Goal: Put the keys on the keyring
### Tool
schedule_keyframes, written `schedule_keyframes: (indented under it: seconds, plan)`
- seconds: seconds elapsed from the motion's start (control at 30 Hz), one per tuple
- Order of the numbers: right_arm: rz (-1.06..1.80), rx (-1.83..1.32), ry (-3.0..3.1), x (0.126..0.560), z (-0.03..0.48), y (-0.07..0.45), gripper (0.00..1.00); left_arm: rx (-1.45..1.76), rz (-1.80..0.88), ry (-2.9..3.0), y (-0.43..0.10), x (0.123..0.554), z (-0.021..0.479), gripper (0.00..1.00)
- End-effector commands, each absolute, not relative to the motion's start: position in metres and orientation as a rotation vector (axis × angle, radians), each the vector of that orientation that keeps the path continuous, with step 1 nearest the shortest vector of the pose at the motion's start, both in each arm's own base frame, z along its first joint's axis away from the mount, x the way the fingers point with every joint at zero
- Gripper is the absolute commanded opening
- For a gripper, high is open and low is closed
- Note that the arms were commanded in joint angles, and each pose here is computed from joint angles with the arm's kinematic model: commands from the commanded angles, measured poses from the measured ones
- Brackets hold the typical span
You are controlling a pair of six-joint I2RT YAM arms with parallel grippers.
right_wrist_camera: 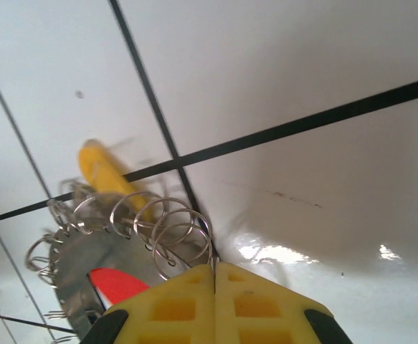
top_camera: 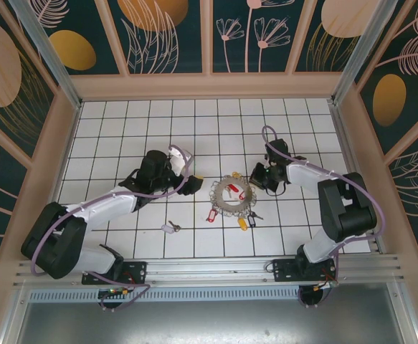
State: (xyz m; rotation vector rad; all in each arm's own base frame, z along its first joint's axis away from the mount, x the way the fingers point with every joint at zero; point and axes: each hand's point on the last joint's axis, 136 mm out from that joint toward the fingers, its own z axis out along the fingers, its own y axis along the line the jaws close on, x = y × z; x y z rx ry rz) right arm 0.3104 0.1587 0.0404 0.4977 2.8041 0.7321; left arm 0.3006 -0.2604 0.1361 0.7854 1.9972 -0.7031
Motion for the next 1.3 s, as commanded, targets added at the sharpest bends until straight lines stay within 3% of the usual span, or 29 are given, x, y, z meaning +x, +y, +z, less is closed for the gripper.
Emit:
schedule_keyframes:
  seconds: [0.0, 0.27, 0.37, 0.9, 1.27]
  plan:
    - [0.792, 0.469, 2.709, 0.321, 0.072, 0.165, 0.00, 0.839, -0.782, 1.835, -0.272, 0.290, 0.171, 0.84]
    - [0.958, 0.612, 2.681, 0.309, 0.112, 0.187, 0.00, 1.036, -0.799, 1.412, -0.289, 0.261, 0.221, 0.75]
    - [1.018, 0.677, 2.690, 0.302, 0.127, 0.195, 0.00, 1.110, -0.750, 1.404, -0.302, 0.265, 0.218, 0.69]
    - [1.173, 1.013, 2.731, 0.276, 0.174, 0.208, 0.00, 1.295, -0.513, 1.308, -0.375, 0.258, 0.204, 0.68]
    - [1.320, 1.016, 2.626, 0.279, 0.218, 0.219, 0.00, 1.274, -0.423, 1.301, -0.378, 0.270, 0.212, 0.57]
